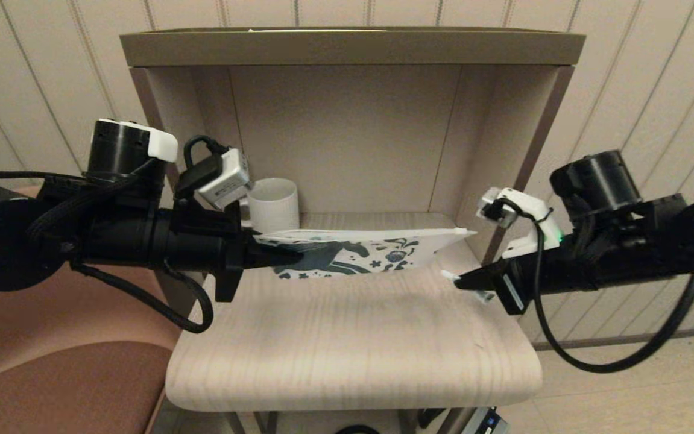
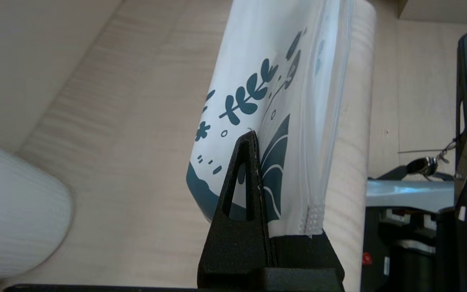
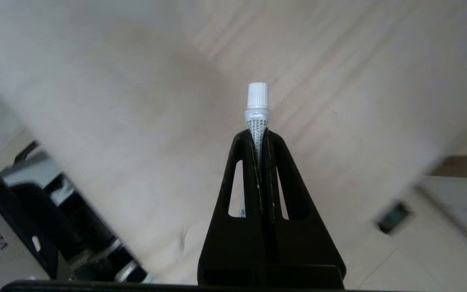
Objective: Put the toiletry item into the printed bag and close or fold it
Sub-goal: Pick up the toothpaste, then place the toothpaste in the storage bag
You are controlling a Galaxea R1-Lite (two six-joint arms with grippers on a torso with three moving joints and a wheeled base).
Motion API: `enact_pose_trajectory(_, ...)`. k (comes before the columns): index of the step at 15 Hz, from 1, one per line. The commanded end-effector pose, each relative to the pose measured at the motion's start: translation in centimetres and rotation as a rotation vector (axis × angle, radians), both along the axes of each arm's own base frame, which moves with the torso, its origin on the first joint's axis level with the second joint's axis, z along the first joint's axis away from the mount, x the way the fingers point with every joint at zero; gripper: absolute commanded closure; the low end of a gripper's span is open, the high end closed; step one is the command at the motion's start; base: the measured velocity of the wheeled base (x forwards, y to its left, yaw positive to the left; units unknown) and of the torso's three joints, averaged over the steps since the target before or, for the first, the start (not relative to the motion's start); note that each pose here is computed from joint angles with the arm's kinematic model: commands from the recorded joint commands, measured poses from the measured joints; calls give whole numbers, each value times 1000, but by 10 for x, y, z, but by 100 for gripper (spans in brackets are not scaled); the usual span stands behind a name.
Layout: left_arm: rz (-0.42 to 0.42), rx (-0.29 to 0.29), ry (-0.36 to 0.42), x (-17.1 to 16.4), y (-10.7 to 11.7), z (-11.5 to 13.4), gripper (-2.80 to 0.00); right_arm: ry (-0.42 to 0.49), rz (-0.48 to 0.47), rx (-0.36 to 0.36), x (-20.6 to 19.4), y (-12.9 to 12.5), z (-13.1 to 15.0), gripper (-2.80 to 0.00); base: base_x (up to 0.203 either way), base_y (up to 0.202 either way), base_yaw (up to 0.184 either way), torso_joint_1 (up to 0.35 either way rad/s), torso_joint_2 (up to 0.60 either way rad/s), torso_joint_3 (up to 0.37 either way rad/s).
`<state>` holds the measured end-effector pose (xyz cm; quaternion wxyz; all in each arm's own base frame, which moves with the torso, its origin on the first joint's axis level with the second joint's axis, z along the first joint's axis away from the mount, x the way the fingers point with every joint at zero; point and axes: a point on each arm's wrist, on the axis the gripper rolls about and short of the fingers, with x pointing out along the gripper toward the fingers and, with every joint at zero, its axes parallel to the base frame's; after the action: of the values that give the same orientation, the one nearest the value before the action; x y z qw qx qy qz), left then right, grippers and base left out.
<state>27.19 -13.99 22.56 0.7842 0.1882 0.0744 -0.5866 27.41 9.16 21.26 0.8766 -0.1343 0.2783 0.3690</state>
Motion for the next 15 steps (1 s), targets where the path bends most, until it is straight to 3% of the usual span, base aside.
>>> enact_pose_trajectory(1,-4,14,3,3,-8,-7,0,-120,-8,35,-28,-11,35,0,0,0,0,0,0,0)
enact_pose_trajectory(4,46,34,-46,5,-17,-13,0,-221,-15,70,-60,-22,73,0,0,0,0,0,0,0)
enact_pose_trajectory(7,86,30,-130,9,-34,-27,0,-219,19,134,-83,-15,95,0,0,0,0,0,0,0)
enact_pose_trajectory(10,112,31,-167,6,-42,-34,0,-131,53,251,-87,8,108,0,0,0,0,0,0,0)
enact_pose_trajectory(15,111,30,-170,5,-43,-34,0,150,101,223,-64,58,95,0,0,0,0,0,0,0)
